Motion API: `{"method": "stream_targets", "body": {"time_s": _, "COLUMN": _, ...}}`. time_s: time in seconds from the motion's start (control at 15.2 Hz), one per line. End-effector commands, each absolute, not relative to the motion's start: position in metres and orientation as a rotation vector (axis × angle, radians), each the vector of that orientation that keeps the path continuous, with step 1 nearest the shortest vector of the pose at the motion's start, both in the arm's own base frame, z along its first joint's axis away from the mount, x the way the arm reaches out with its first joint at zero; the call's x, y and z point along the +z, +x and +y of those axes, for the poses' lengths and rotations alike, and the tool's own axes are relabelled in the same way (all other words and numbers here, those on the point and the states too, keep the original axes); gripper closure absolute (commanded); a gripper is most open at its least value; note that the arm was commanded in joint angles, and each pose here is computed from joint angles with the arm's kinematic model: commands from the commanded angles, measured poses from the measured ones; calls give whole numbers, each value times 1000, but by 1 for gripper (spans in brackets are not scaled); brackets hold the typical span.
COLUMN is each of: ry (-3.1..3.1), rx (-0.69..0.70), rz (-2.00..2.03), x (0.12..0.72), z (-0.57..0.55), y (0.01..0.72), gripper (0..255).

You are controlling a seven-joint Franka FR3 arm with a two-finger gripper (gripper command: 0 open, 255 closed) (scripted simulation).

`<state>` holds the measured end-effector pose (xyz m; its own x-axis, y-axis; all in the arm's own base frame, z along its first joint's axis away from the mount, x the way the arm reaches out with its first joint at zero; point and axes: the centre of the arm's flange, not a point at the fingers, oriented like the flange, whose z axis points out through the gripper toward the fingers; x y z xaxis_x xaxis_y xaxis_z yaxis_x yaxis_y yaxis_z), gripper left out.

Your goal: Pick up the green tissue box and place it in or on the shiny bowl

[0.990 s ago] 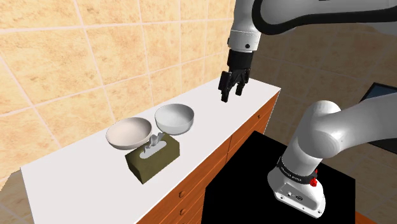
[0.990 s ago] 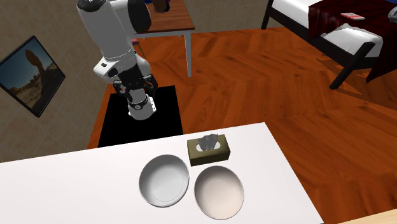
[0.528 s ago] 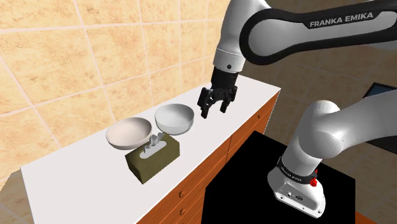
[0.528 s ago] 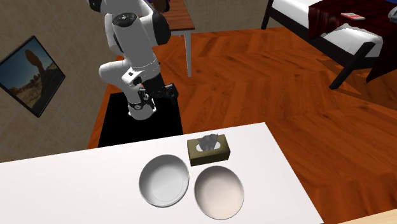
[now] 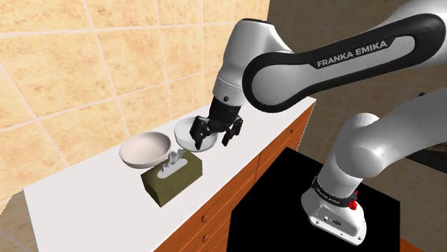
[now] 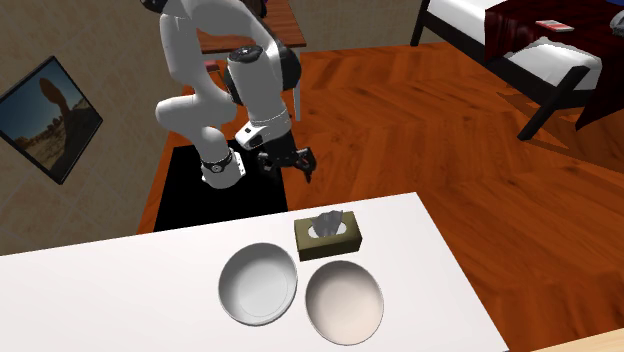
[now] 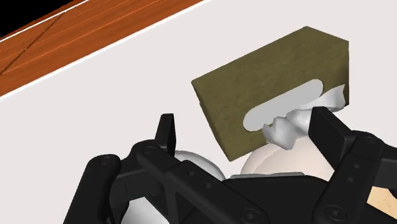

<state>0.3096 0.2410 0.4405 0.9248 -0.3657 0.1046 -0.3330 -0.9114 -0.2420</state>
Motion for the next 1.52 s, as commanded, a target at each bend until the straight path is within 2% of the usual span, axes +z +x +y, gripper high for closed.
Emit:
{"method": "stream_targets", "body": {"time_s": 0.0, "ry": -2829, "rx": -252, "rz": 586, "x": 430, "z": 261, "y": 319, "gripper": 0}}
{"method": "stream_targets", "body": {"time_s": 0.53, "ry": -2696, "rx": -378, "rz": 797, "x": 397, "z": 340, "y": 363, "gripper": 0}}
{"method": "stream_targets", "body": {"time_s": 1.06, "ry": -2694, "rx": -379, "rz": 800, "x": 360, "z": 350, "y": 377, "gripper": 0}}
{"method": "stream_targets", "body": {"time_s": 1.45, "ry": -2694, "rx": -379, "rz": 800, "x": 360, "z": 350, "y": 377, "gripper": 0}}
